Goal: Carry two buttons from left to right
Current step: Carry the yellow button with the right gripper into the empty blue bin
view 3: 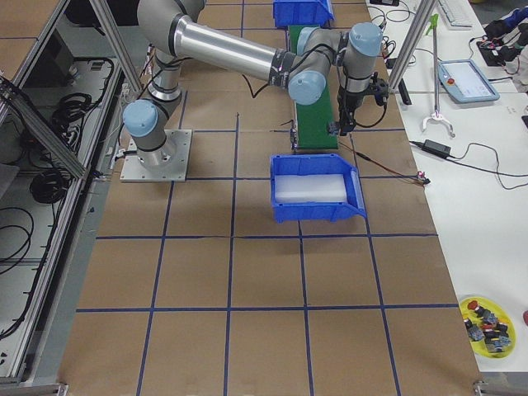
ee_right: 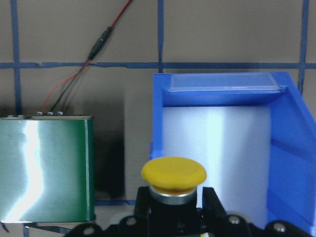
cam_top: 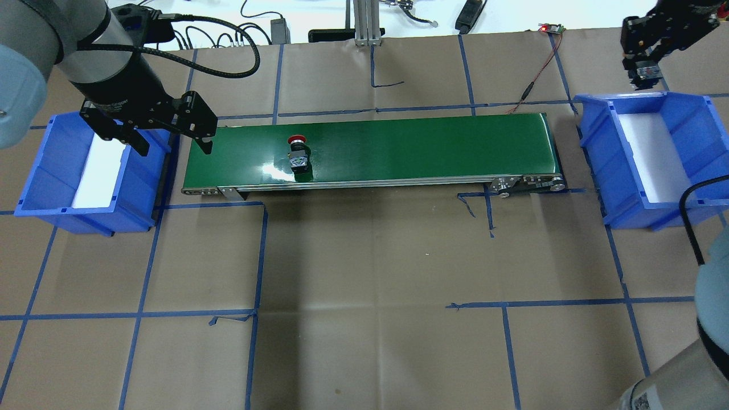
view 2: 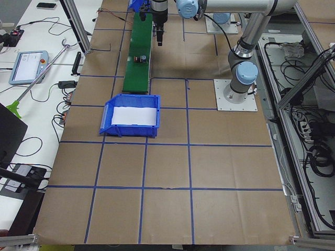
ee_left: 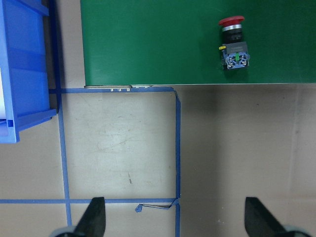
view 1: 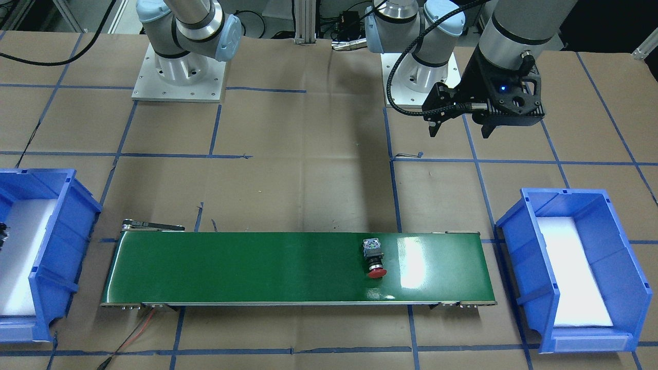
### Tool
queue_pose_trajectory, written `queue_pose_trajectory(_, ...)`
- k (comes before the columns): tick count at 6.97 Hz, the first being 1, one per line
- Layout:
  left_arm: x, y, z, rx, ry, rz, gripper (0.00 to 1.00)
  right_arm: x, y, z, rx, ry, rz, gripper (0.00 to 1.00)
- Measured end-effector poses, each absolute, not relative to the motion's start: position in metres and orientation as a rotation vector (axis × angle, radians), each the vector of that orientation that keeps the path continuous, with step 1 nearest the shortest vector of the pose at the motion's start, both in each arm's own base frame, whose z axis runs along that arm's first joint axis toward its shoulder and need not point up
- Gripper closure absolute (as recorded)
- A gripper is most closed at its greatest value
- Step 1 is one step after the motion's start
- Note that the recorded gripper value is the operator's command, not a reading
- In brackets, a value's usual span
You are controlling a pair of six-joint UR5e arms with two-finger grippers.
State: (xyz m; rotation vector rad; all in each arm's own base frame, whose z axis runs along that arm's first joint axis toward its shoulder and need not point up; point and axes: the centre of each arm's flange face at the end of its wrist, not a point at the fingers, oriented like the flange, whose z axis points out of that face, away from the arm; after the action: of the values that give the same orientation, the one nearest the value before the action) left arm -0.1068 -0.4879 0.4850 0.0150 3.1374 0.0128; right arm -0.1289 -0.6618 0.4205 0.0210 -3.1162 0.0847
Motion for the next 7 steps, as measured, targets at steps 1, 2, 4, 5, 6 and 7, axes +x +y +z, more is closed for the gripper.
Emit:
queue_pose_trajectory(1, -0.106, -0.49, 0.483, 0.015, 3.137, 0.007, 0.0, -0.164, -0.652, 0.414, 0.034, -3.12, 0.067, 0.95)
queue_pose_trajectory(2, -0.106, -0.493, 0.482, 0.014, 3.137, -0.003, 0.0, -0.188, -0.641, 0.394, 0.049, -3.131, 0.045, 0.95)
queue_pose_trajectory(4, -0.106, -0.495, 0.482, 0.013, 3.137, -0.013, 0.0, -0.204, -0.616, 0.352, 0.081, -3.144, 0.066, 0.95)
queue_pose_trajectory(5, -0.106, -0.495, 0.482, 0.012, 3.137, -0.014, 0.0, -0.206, -0.601, 0.333, 0.071, -3.157, 0.084, 0.95)
queue_pose_trajectory(6, -0.106, -0.495, 0.482, 0.01, 3.137, -0.015, 0.0, -0.206, -0.588, 0.313, 0.065, -3.17, 0.101, 0.95)
queue_pose_trajectory(7, -0.106, -0.495, 0.482, 0.01, 3.137, -0.015, 0.0, -0.206, -0.579, 0.293, 0.071, -3.175, 0.117, 0.94)
